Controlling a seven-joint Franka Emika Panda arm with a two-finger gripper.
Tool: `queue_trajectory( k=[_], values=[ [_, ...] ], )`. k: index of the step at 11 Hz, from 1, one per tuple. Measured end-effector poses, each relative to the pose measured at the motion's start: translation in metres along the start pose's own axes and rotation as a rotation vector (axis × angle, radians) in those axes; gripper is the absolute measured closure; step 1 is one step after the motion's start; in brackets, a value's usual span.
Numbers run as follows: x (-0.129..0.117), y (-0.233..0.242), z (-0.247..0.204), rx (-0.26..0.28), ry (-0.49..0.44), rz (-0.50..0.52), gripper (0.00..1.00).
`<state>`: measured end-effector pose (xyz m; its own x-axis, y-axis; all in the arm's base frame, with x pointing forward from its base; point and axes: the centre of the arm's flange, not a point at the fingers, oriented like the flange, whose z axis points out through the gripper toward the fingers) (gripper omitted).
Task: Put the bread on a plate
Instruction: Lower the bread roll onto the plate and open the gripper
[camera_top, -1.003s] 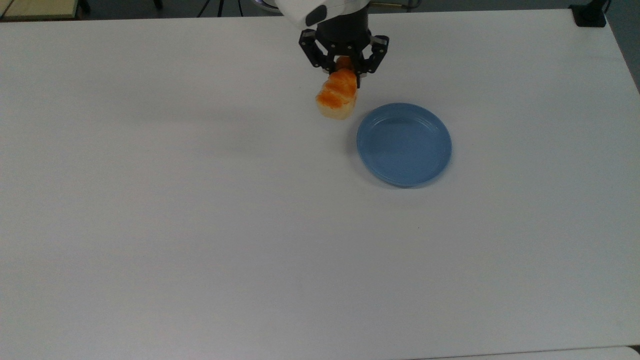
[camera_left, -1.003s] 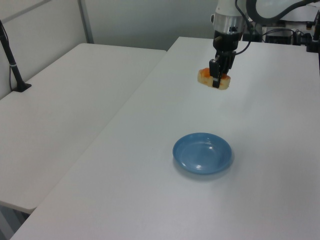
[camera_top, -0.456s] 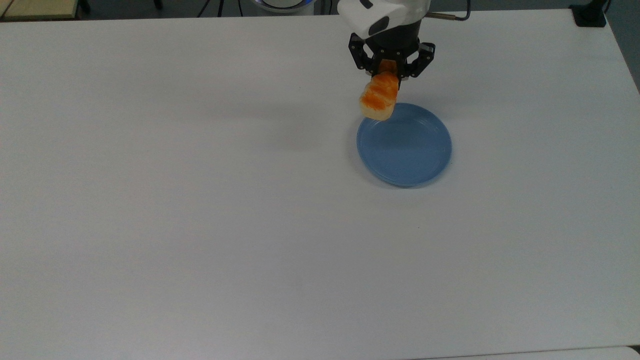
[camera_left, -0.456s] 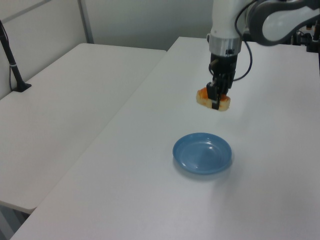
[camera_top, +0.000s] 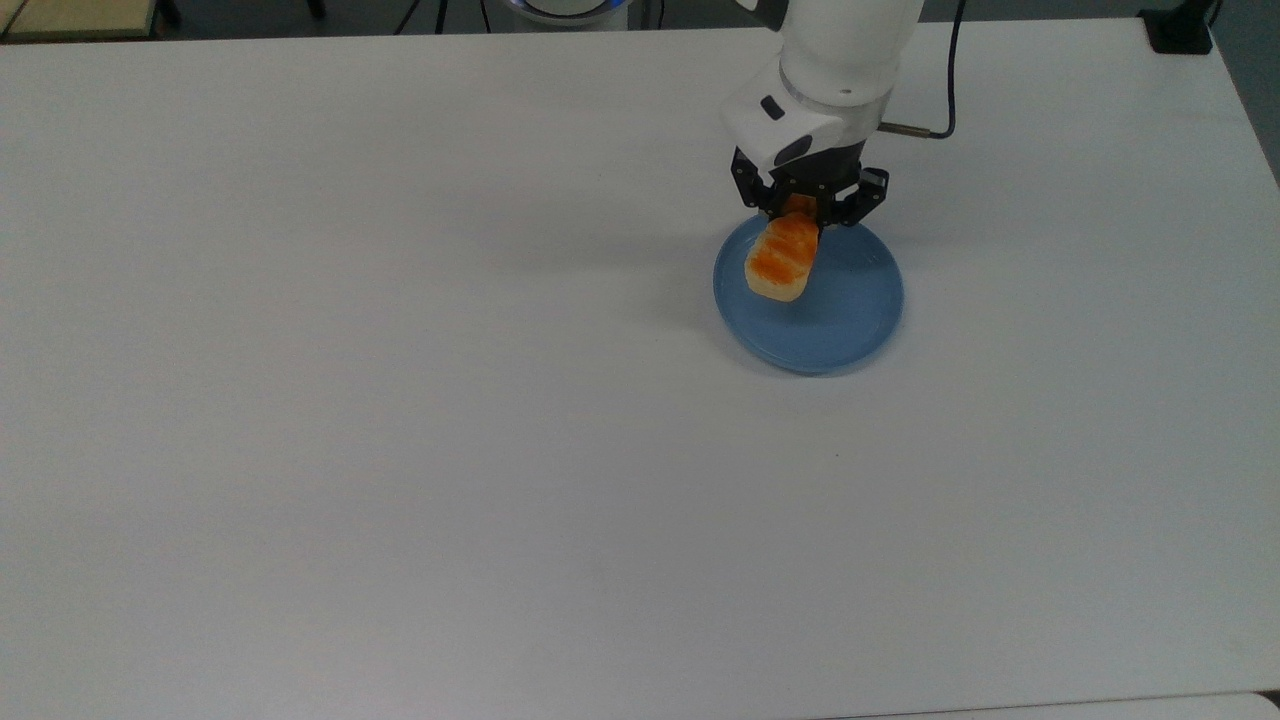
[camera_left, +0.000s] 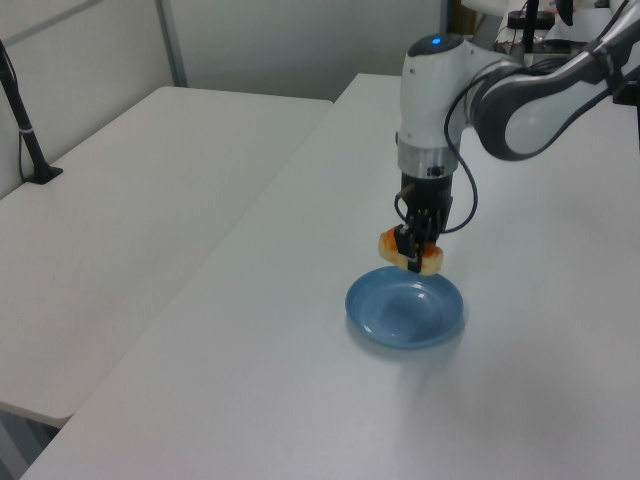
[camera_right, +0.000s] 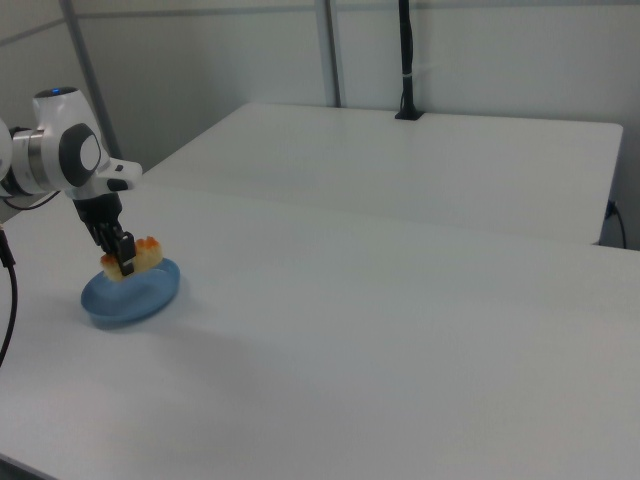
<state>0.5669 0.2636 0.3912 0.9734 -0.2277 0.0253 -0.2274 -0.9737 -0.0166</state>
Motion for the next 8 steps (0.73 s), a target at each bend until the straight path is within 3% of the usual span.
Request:
queue_trajectory(
  k=[6,7,8],
  values=[
    [-0.01,-0.029,0.048,-0.027,0.028,0.034,0.56],
    [-0.01,-0.029,0.05,-0.027,0.025,0.034,0.53],
    [-0.009,-0.029,0.05,-0.026,0.026,0.035,0.39]
  ],
)
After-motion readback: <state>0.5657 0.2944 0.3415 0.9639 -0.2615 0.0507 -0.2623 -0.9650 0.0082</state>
